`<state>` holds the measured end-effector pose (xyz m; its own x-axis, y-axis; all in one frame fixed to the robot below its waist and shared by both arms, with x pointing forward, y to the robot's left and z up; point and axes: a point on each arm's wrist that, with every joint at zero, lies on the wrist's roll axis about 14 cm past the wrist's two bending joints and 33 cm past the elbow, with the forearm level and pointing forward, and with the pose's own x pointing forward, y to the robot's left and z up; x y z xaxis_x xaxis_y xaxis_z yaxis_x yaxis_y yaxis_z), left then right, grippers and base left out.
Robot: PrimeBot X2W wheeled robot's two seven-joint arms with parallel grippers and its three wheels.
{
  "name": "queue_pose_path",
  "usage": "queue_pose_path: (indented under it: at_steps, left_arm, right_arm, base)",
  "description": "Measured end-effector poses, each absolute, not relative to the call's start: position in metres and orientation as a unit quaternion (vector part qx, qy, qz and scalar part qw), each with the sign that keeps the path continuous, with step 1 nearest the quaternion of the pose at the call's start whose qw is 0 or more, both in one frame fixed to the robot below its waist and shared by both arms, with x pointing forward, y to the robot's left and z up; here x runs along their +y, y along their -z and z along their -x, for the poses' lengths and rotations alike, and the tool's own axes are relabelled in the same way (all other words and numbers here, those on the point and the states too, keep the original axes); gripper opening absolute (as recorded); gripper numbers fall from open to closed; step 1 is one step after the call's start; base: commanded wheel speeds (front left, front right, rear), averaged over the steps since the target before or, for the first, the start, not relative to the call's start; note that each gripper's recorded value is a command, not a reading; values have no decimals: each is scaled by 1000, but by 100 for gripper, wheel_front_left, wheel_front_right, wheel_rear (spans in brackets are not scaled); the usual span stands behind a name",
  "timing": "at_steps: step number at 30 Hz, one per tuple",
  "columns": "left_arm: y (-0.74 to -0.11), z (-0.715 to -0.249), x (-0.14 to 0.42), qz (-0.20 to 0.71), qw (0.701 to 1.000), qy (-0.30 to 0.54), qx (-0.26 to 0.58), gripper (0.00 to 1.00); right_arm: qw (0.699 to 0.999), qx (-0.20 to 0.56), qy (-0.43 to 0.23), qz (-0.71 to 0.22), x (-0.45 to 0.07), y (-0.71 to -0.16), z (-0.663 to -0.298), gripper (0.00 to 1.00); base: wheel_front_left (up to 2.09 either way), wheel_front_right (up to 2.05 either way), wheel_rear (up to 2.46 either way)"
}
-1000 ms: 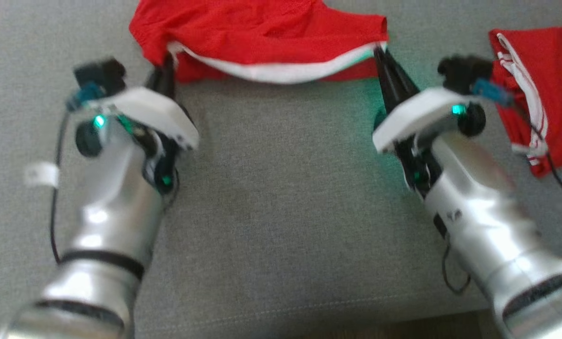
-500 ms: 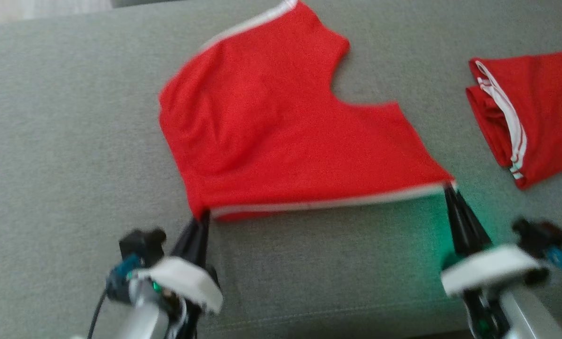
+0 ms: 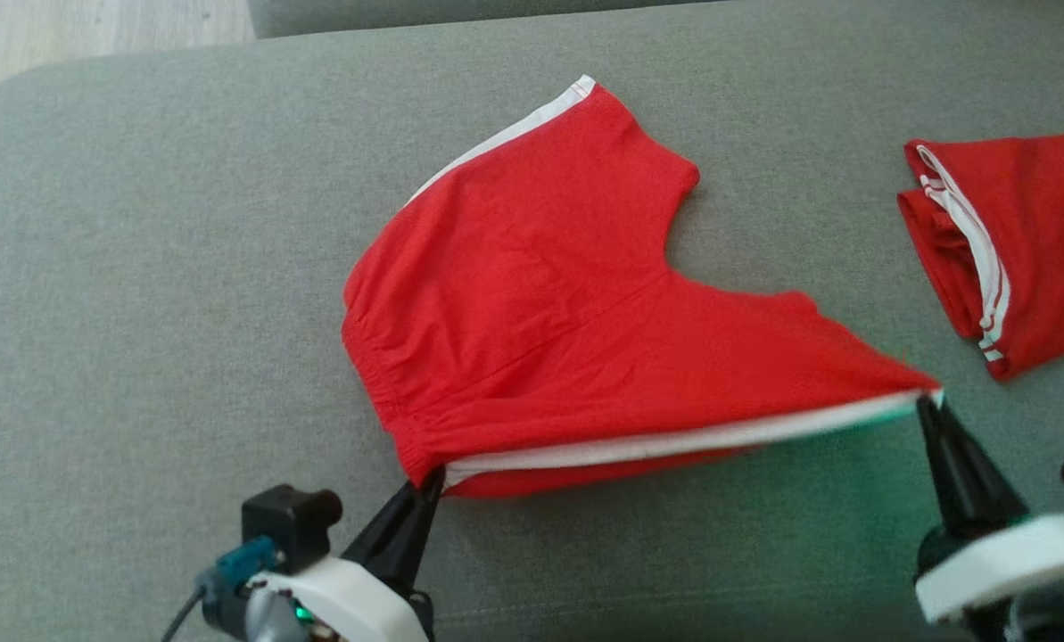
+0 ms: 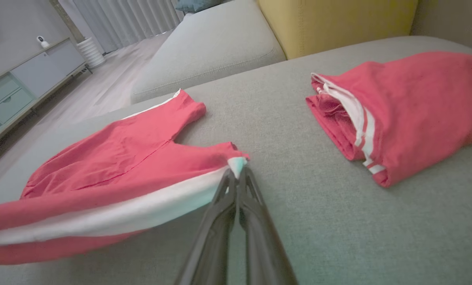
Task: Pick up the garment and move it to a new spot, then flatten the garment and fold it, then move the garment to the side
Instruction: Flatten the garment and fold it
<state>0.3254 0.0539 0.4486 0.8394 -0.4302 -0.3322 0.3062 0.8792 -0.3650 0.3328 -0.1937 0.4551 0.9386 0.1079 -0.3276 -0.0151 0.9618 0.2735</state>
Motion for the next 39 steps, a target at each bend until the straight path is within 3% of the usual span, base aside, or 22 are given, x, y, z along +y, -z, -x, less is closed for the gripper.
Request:
queue_pose_path:
  at_steps: [3,8,18,25,32,33,34,35,36,39]
  left_arm:
    - [-446,-329,56,155,945,194,214,0]
    - [-463,-373,62,172,950,192,175,0]
    - [-455,-443,91,193,960,148,140,0]
    - [-434,-465,111,189,963,118,150,0]
    - [-404,-470,118,194,960,99,176,0]
    - [-402,-471,118,193,960,99,177,0]
    - [-401,-471,116,193,960,101,176,11]
    - [-400,-472,114,192,960,102,176,42]
    - [-399,-473,114,192,960,101,174,100]
    - [-404,-474,116,170,970,83,150,100]
  right_arm:
    - [978,163,-41,-121,-195,-465,-353,0]
    - [985,127,-87,-81,-186,-491,-427,0]
    - [972,132,-192,-41,-116,-489,-563,0]
    - [957,176,-229,-36,-74,-443,-598,0]
    - [946,212,-240,-38,-52,-399,-609,0]
    - [946,213,-242,-39,-50,-396,-608,21]
    - [946,210,-244,-39,-49,-395,-608,80]
    - [947,202,-246,-40,-47,-395,-608,100]
    - [948,194,-247,-41,-46,-396,-607,100]
    - [961,112,-249,-43,-48,-424,-609,100]
  base:
    - [0,0,0]
    - [0,0,0]
    - [0,0,0]
    - [0,0,0]
    - [0,0,0]
    - [0,0,0]
    - [0,0,0]
    - [0,0,0]
    - [0,0,0]
    - [0,0,0]
